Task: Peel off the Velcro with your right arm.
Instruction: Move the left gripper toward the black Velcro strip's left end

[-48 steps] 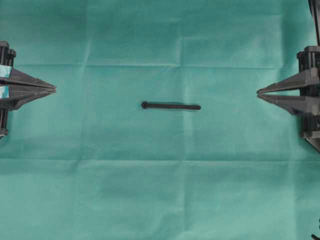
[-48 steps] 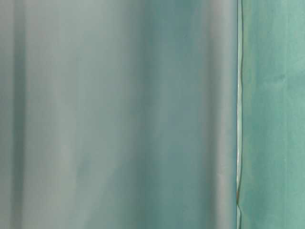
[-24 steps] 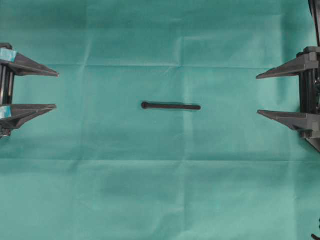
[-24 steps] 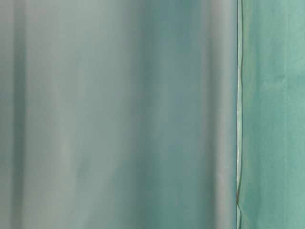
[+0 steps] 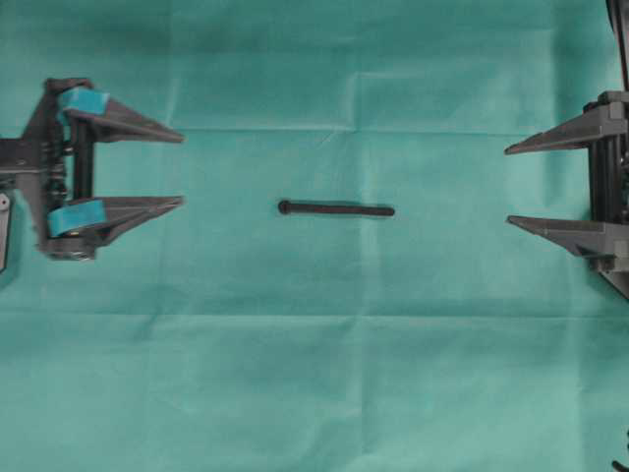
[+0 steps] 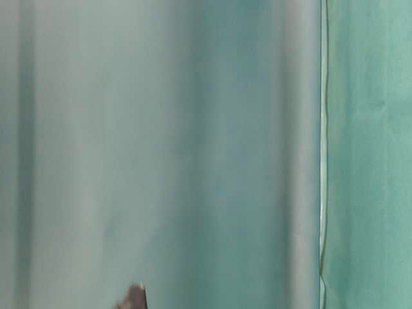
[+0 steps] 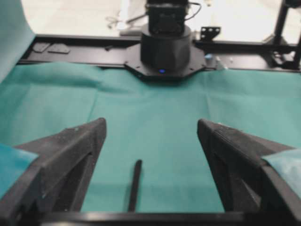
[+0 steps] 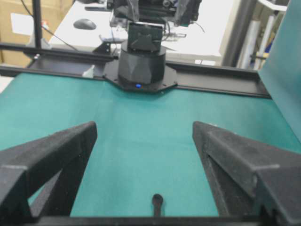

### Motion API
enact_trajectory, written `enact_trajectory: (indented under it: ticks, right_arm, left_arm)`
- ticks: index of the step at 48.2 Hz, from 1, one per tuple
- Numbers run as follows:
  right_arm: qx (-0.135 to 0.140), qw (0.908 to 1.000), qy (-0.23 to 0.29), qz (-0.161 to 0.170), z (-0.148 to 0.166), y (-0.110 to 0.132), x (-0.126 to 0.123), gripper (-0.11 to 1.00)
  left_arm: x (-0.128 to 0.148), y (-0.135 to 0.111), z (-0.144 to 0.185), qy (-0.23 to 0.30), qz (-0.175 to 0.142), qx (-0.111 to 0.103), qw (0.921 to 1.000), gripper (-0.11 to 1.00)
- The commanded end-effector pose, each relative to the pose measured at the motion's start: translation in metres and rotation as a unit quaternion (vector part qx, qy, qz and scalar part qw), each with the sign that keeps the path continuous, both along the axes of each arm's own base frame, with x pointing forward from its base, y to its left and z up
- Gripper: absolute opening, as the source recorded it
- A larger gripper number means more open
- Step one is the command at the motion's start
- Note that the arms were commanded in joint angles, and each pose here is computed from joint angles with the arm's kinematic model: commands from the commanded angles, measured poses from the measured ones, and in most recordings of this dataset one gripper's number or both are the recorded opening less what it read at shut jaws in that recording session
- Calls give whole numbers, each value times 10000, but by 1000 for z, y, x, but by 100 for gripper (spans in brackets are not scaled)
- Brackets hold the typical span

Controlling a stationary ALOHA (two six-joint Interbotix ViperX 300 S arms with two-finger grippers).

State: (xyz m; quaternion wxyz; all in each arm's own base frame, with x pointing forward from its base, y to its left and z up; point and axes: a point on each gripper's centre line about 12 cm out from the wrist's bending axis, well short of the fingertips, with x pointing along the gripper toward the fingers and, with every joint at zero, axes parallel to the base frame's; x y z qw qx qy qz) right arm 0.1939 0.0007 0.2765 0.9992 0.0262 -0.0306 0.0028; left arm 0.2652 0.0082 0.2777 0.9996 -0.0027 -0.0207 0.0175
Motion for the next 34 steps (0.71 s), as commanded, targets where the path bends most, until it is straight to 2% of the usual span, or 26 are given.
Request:
enact_trajectory:
  ticks: [1,22,34]
  right_arm:
    - [8,10000,-92,1,4,0,1,69]
    - [15,9999,-115,-9,1,0,0,69]
    - [15,9999,-130,-9,0,0,-3,69]
  left_arm:
    - [14,4,12,-176,60,15,9998,93]
    - [83,19,4,93,238,6,9997,93]
    - [110,27,-2,429,324,-18,9986,93]
